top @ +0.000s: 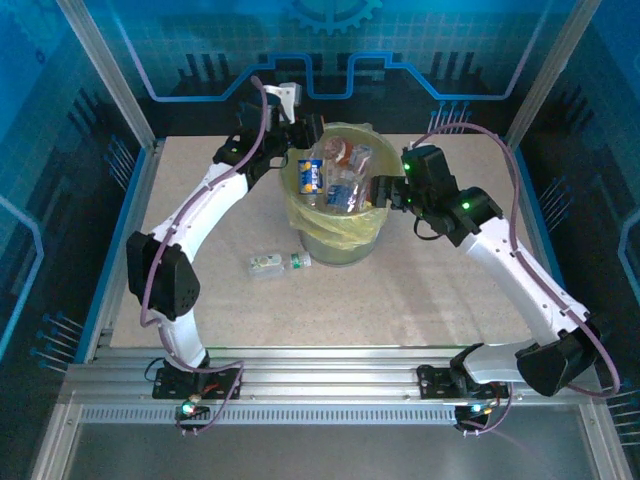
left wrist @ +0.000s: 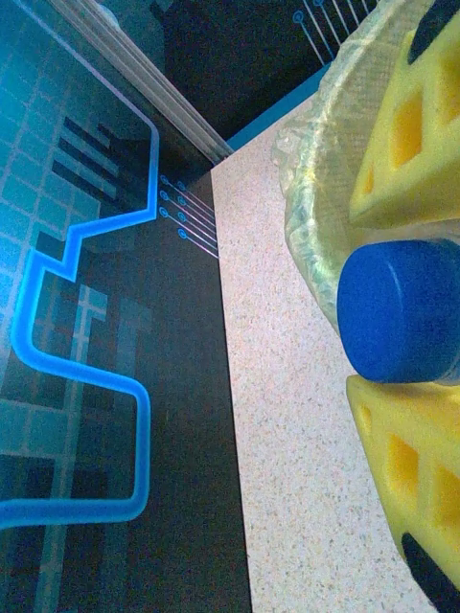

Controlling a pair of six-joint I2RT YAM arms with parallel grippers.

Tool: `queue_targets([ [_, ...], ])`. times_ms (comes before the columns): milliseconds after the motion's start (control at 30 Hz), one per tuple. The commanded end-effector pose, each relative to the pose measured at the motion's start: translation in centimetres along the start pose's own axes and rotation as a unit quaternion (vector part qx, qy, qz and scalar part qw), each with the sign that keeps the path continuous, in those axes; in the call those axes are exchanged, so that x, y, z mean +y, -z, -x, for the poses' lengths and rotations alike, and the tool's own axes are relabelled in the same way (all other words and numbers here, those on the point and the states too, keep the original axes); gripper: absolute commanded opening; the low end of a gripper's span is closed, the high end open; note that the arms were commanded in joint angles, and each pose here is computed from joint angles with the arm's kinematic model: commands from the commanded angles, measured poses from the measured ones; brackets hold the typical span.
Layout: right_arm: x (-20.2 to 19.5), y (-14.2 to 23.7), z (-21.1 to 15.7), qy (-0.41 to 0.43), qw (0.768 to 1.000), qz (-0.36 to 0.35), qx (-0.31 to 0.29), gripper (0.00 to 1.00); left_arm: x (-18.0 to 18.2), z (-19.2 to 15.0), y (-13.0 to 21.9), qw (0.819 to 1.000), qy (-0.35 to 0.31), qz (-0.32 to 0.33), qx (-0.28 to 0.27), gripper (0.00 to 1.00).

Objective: Put the plastic bottles in the bin

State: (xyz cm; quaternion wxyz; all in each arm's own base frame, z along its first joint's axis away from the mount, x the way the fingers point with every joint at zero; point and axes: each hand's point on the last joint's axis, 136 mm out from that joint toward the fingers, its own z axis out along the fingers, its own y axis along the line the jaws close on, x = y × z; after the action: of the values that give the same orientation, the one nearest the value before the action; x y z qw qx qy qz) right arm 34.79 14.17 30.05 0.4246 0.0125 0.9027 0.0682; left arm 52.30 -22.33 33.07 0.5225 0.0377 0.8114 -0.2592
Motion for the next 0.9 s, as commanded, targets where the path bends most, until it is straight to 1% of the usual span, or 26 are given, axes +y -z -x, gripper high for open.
queue_targets([
  [0,0.3,0.5,2.2,0.000,1.000,0.006,-0.027,1.00,0.5,-3.0,-0.3,0.999,-0.014,-0.002,0.045,0.47],
  [33,0.3,0.6,2.4,0.001,1.000,0.007,-0.029,1.00,0.7,-2.9,-0.3,0.999,-0.014,0.001,0.044,0.50],
  [133,0.6,1.0,3.2,0.004,0.999,0.011,-0.034,1.00,1.1,-2.0,0.1,0.999,-0.010,0.010,0.036,0.63],
  [233,0.9,1.5,3.9,0.006,0.999,0.016,-0.040,1.00,0.8,-0.7,0.9,1.000,-0.010,0.007,0.024,0.71],
  [300,0.9,1.9,4.3,0.006,0.999,0.019,-0.045,1.00,0.2,0.4,1.6,1.000,-0.014,0.002,0.014,0.78],
  [400,1.1,2.6,4.7,0.005,0.998,0.025,-0.049,1.00,-0.6,1.9,2.9,1.000,-0.017,-0.004,-0.003,0.91],
  [433,1.2,2.8,4.7,0.006,0.998,0.028,-0.049,1.00,-0.8,2.3,3.4,1.000,-0.018,-0.003,-0.007,0.97],
  [467,1.3,3.1,4.8,0.005,0.998,0.032,-0.050,1.00,-1.0,2.8,4.1,1.000,-0.020,-0.002,-0.014,0.99],
  [567,1.4,3.7,5.0,0.005,0.998,0.042,-0.053,1.00,-1.1,4.1,6.2,0.999,-0.030,0.011,-0.034,0.99],
  [667,1.3,4.3,5.1,0.004,0.997,0.044,-0.056,1.00,-1.2,4.7,8.7,0.996,-0.061,0.019,-0.054,0.99],
  [700,1.2,4.4,5.0,0.004,0.998,0.043,-0.055,1.00,-1.2,4.5,9.5,0.995,-0.074,0.022,-0.058,0.99],
  [767,0.9,4.7,4.8,0.004,0.998,0.037,-0.052,1.00,-1.3,3.8,11.3,0.990,-0.122,0.021,-0.064,0.99],
  [800,0.9,4.7,4.7,0.004,0.998,0.036,-0.050,1.00,-1.2,3.1,11.9,0.987,-0.146,0.019,-0.062,0.99],
  [867,0.6,4.8,4.5,0.001,0.998,0.033,-0.047,1.00,-1.0,0.5,13.5,0.979,-0.200,0.013,-0.047,0.99],
])
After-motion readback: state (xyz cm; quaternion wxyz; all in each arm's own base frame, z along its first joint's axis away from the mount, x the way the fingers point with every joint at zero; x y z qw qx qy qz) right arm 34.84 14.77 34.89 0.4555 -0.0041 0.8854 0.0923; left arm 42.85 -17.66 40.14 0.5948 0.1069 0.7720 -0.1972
